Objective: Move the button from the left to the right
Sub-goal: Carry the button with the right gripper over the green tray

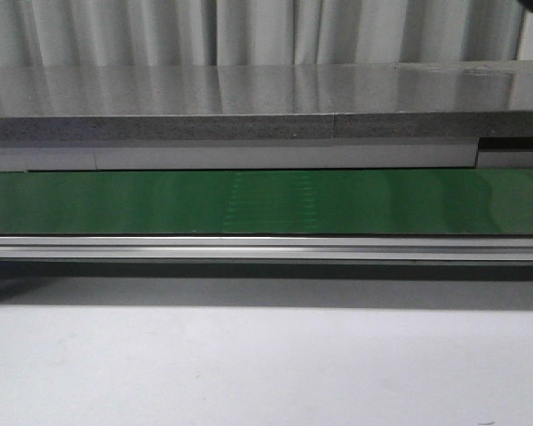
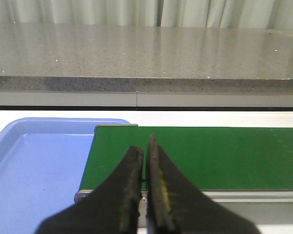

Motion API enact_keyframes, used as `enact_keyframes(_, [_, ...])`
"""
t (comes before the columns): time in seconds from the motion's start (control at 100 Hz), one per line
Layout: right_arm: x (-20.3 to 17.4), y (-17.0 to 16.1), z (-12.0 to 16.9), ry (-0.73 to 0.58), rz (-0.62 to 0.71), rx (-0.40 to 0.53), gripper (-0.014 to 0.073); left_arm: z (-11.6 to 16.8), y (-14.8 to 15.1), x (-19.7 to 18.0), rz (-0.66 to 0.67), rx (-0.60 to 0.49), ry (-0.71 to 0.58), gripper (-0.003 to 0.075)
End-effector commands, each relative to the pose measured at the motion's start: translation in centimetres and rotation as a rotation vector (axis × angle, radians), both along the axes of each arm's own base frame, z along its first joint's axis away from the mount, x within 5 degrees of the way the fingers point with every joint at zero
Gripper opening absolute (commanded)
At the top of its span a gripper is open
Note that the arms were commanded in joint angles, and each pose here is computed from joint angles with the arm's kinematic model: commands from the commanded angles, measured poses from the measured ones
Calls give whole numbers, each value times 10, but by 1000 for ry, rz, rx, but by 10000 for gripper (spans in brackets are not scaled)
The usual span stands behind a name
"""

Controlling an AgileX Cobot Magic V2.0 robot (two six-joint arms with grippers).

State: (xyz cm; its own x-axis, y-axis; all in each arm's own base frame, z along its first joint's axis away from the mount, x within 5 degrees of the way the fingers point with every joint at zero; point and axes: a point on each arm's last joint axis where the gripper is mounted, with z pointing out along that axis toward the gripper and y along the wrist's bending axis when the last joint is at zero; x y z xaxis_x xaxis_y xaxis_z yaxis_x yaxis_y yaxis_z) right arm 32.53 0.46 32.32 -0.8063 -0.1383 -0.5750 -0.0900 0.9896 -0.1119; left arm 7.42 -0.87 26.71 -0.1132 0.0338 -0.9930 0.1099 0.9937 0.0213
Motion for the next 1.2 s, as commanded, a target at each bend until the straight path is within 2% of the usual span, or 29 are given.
enact_keyframes(0.0, [-7, -29, 29, -83, -50, -130, 235, 15, 0, 1, 4, -24, -89, 5])
enact_keyframes(0.1, [-9, -58, 29, -64, -118, -201, 235, 15, 0, 1, 4, -24, -89, 5])
enact_keyframes(0.28, [-6, -97, 21, -78, -215, -214, 235, 15, 0, 1, 4, -24, -89, 5])
enact_keyframes(0.71, [19, -154, -50, 91, -294, -205, 235, 15, 0, 1, 4, -24, -89, 5])
enact_keyframes(0.96, [28, -168, -86, 176, -310, -177, 235, 15, 0, 1, 4, -24, -89, 5])
enact_keyframes(1.19, [32, -168, -101, 205, -313, -150, 237, 15, 0, 1, 4, -24, -89, 5])
